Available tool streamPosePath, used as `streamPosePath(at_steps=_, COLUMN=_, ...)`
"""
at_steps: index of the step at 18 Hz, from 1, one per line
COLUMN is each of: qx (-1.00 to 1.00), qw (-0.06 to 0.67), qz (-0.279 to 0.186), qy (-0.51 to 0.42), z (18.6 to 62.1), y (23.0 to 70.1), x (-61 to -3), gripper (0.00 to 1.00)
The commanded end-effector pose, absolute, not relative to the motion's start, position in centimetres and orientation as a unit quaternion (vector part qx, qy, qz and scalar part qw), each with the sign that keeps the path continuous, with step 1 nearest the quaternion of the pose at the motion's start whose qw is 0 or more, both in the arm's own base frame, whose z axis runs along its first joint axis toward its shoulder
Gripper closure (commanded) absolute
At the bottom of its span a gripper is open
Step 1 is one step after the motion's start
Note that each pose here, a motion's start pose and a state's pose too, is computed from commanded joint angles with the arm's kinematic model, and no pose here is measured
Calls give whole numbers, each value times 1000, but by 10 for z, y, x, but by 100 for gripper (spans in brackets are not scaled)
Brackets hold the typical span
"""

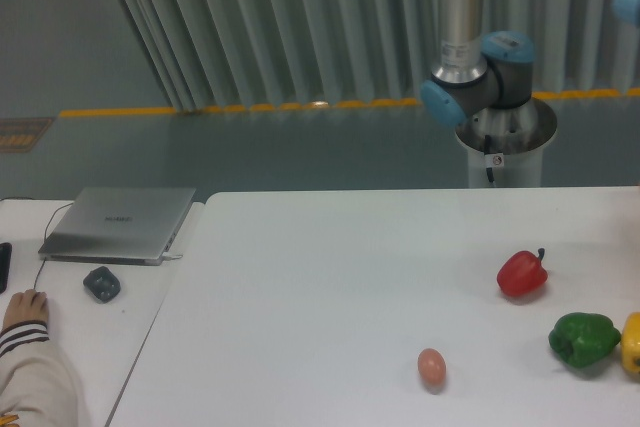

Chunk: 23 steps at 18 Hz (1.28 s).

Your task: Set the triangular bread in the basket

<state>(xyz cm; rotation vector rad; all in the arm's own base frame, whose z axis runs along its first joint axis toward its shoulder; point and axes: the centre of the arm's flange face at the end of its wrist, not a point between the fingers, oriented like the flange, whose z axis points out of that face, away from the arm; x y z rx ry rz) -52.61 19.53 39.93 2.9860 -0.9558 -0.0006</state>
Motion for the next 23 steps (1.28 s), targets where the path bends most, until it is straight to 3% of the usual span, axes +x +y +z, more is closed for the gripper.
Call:
streamPosePath(at_steps=5, qx=946, qw=1, qz=11, qy=-325, z=387, y=165, x=-545, gripper=100)
streamPosePath(at_steps=6, qx=941, qw=1, qz=11, qy=-338, z=387, y=160, x=-546, gripper=80)
streamPosePath(at_steps=8, qx=932, qw=1, qz=13, qy=-362, z=384, y=160, x=-545, gripper=5)
streamPosePath(at_steps=9, qx=929, qw=1, qz=13, qy=-369, z=384, y=160, x=-545, gripper=0)
streamPosePath(at_steps=13, qx=922, qw=3, qz=8, qy=-387, z=390, y=176, x=-534, gripper=0)
streamPosePath(at_steps=19, qx=904, qw=6, qz=-6, qy=-428, z=411, y=247, x=-497, gripper=0)
streamPosePath(at_steps=23, qx=918, qw=12, qz=-22, qy=-396, z=427, y=314, x=-465, gripper=0)
